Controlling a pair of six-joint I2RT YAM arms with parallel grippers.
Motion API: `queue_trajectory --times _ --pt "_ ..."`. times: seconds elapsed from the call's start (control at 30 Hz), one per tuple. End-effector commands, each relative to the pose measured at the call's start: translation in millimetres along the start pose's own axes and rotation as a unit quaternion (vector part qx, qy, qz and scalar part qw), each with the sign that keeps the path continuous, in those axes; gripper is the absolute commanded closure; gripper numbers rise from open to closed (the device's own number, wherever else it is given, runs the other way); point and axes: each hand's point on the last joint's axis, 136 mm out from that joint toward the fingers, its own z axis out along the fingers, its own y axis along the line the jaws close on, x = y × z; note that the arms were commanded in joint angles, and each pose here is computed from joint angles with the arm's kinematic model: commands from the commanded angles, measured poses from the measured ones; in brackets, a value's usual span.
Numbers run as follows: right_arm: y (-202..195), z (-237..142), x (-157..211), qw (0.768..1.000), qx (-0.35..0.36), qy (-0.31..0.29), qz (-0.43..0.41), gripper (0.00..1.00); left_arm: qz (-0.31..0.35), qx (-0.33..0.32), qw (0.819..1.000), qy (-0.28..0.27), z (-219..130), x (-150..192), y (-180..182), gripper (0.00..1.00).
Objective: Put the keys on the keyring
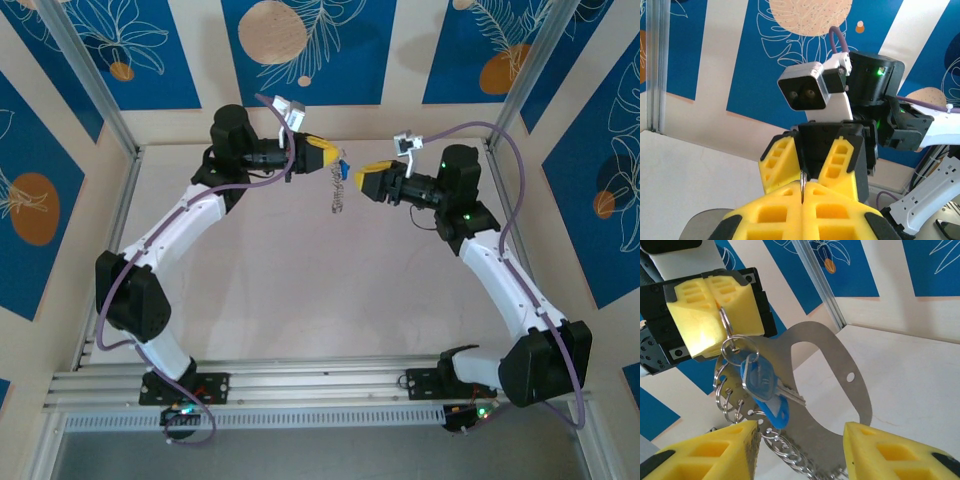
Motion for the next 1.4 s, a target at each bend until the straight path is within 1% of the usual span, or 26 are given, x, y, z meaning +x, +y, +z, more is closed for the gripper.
queue_trajectory --times 0.0,0.47,0.63,0.8,0.93,1.2,1.23,1.37 --pt "15.4 -0.1 -16.2 0.999 -0.002 -0.033 -0.035 0.51 0.027 0.013 0.999 -0.017 -0.3 -15.3 -19.4 1.00" --pt "17.7 12.8 -28.0 0.998 -0.001 -0.031 -0.054 0.52 0.032 0.023 0.999 -0.016 2.2 -17.9 -27.2 1.00" --pt "25.7 17.4 -25.5 0.998 -0.025 -0.019 -0.061 0.56 0.033 0.021 0.999 -0.019 2.7 -19.3 -26.2 1.00" --pt "36.2 20.9 -14.1 0.996 -0.058 0.004 -0.066 0.59 0.032 0.021 0.999 -0.025 3.3 -21.9 -25.5 1.00" --pt "39.8 23.0 -7.2 0.996 -0.065 0.016 -0.067 0.68 0.032 0.024 0.999 -0.027 3.7 -22.8 -25.2 1.00" --pt "41.0 21.3 -9.1 0.995 -0.061 0.017 -0.073 0.98 0.034 0.025 0.999 -0.030 3.8 -24.6 -27.0 1.00" --pt "41.8 21.0 -8.9 0.995 -0.062 0.018 -0.074 1.00 0.033 0.025 0.999 -0.030 3.9 -24.1 -26.7 1.00" --pt "43.1 21.1 -6.8 0.995 -0.065 0.023 -0.074 1.00 0.034 0.024 0.999 -0.031 4.0 -24.5 -26.2 1.00"
